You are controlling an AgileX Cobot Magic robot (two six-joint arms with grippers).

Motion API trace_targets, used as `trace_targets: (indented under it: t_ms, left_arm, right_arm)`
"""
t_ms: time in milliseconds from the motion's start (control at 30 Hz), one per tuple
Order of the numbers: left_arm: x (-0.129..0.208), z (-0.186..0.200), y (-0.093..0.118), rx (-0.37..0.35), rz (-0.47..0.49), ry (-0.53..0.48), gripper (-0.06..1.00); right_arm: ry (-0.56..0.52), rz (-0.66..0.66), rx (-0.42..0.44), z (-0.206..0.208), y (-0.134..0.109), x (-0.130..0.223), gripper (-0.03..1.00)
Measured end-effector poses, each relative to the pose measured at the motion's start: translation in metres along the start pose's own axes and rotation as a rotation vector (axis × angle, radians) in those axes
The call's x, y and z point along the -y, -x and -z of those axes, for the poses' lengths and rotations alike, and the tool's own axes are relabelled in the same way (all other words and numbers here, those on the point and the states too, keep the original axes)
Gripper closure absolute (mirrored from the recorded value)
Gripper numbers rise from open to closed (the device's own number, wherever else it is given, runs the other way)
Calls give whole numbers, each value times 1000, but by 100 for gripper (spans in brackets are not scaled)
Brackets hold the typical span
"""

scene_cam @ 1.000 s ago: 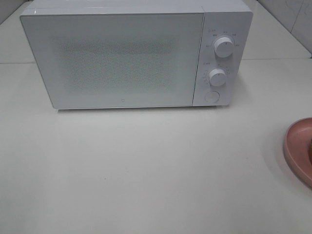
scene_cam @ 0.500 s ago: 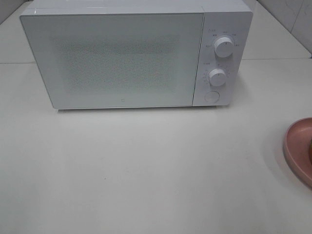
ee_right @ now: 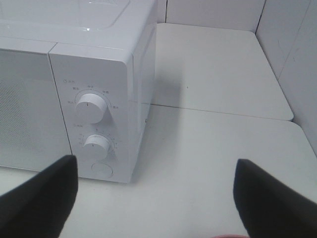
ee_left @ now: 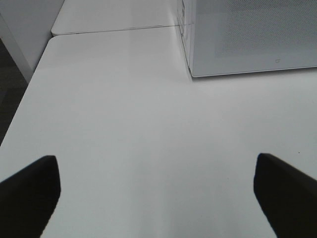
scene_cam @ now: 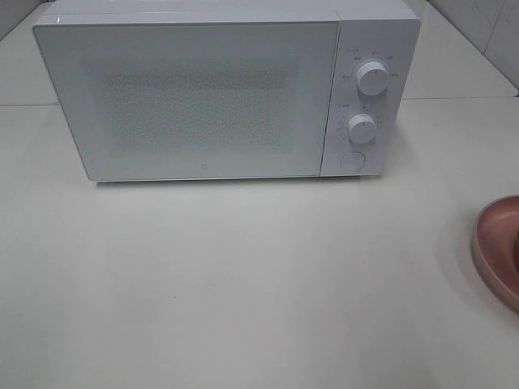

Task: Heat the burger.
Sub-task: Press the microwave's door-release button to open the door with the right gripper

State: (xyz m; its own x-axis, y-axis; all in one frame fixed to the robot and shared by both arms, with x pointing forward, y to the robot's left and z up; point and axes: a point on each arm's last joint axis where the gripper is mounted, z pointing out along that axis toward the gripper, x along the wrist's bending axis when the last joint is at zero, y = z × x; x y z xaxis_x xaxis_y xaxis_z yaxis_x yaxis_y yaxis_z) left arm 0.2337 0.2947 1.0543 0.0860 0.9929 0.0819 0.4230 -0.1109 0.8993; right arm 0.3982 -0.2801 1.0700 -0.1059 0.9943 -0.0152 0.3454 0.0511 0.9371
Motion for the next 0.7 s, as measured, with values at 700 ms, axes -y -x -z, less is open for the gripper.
trace_targets:
  t_ms: [700]
  left_arm:
    - [0, 0, 0, 0, 0, 0, -5]
  right_arm:
    - [87, 33, -73, -84, -10, 51, 19]
